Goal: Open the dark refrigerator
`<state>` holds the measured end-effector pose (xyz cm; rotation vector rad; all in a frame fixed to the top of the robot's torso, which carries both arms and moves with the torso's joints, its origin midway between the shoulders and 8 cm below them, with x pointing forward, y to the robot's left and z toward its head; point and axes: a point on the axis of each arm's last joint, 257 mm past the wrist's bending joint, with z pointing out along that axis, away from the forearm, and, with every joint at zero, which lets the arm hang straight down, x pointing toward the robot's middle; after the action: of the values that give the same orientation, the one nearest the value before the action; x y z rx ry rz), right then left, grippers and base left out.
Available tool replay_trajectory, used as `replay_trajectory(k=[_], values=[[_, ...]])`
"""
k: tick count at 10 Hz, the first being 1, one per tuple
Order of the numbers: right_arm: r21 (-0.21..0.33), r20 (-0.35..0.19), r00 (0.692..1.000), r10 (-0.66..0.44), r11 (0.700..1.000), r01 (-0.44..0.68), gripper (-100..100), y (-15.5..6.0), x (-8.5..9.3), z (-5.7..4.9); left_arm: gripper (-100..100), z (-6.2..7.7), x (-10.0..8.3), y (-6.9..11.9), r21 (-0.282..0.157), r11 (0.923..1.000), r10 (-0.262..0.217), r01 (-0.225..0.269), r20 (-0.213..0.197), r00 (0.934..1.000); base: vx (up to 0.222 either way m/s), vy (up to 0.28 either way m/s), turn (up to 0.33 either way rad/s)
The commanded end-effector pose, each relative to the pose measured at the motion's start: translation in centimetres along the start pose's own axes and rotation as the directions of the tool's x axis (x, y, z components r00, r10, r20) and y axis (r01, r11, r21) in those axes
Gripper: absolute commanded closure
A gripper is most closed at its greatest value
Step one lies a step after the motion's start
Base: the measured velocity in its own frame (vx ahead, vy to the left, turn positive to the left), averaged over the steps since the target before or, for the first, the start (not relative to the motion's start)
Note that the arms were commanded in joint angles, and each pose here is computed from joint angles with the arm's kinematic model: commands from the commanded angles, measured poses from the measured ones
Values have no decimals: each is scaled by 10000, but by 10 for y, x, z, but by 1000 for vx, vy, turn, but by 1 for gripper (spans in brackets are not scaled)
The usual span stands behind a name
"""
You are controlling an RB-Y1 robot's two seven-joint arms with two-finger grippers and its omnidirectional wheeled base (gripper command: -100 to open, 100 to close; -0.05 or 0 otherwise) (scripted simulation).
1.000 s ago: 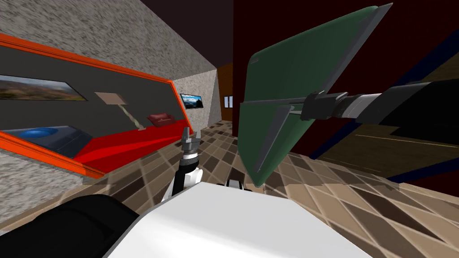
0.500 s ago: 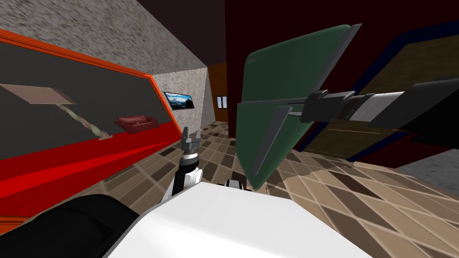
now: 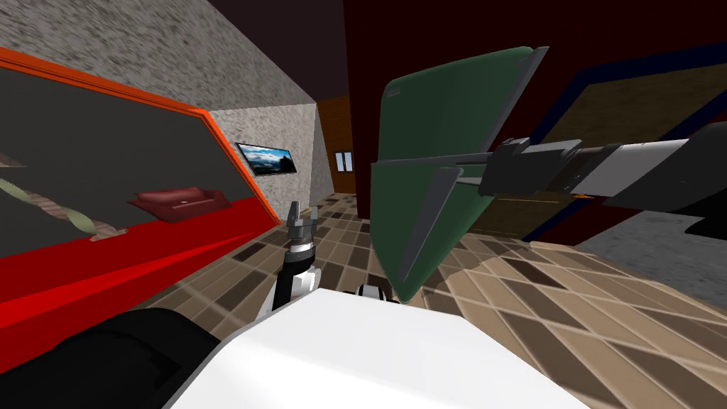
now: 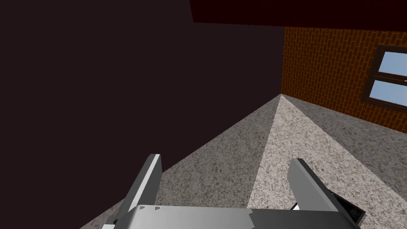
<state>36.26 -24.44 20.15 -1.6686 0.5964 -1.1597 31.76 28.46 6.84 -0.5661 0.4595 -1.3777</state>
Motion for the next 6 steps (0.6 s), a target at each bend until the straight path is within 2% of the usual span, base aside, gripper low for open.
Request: replay_trajectory(k=[1, 2, 6], values=[[-6, 55, 10000, -63, 10000, 63, -100, -8, 3, 5, 0, 0, 0, 0, 1, 10000, -3, 3, 0, 10000, 6, 104, -43], [-3, 37, 10000, -60, 10000, 60, -100, -8, 4, 5, 0, 0, 0, 0, 4, 10000, -4, 4, -2, 10000, -53, -16, 20], [8, 31, 10000, -39, 10000, 39, -100, -23, 22, 19, 0, 0, 0, 0, 1, 10000, 1, -1, -4, 10000, -50, -33, -5]])
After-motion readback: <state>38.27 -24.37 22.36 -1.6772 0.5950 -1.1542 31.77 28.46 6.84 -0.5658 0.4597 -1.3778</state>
